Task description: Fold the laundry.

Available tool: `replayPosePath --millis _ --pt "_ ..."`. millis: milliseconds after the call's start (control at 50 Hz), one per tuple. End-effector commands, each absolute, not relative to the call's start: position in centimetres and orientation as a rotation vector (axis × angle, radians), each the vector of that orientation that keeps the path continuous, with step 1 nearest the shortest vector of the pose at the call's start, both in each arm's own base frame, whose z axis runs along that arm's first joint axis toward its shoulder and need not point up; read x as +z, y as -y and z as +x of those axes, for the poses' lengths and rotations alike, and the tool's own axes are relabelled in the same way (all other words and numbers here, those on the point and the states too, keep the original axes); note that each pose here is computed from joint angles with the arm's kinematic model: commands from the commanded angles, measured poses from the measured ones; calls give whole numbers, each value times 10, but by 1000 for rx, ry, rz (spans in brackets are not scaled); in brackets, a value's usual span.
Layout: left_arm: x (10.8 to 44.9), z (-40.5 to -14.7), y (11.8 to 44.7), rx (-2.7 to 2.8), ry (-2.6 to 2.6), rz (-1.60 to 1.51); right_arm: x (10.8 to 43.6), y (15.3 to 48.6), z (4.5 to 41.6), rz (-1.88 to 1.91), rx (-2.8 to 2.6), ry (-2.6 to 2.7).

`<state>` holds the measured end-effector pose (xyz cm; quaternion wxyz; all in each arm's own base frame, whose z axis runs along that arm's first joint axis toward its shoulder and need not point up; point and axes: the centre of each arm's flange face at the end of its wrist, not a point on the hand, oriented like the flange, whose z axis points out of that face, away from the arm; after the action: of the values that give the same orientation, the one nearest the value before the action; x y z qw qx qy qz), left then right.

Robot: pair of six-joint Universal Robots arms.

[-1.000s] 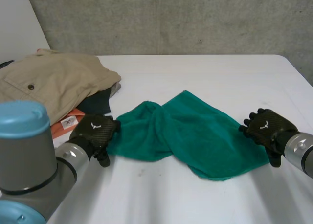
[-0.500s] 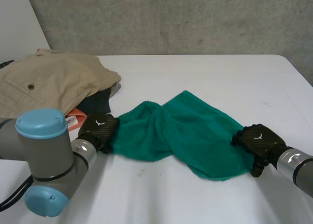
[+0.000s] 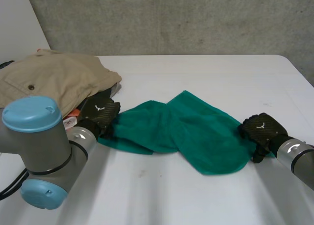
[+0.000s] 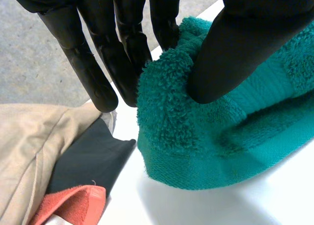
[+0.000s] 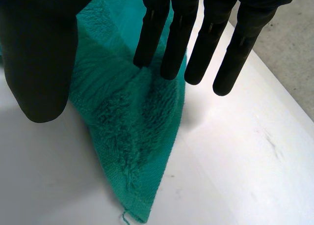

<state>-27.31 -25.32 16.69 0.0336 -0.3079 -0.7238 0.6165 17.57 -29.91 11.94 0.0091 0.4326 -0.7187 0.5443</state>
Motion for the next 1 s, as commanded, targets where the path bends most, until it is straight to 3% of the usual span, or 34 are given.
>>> replayPosePath --millis 20,540,640,720,860,900,1000 --pt "168 -272 252 1897 2229 -948 119 305 178 1338 1724 2255" --pt "186 -277 264 1971 2175 -916 144 337 193 1245 1858 2159" --pt "224 -276 258 2067 2083 -870 203 338 189 1128 2019 2063" --pt "242 -275 252 2093 2024 -826 222 327 190 1119 2047 2085" --pt "233 -278 251 2029 2015 -830 191 311 193 1200 1869 2291" --pt "220 -279 254 1989 2055 -841 167 314 192 1226 1782 2350" --pt "197 -281 259 1923 2119 -860 154 316 188 1253 1704 2345"
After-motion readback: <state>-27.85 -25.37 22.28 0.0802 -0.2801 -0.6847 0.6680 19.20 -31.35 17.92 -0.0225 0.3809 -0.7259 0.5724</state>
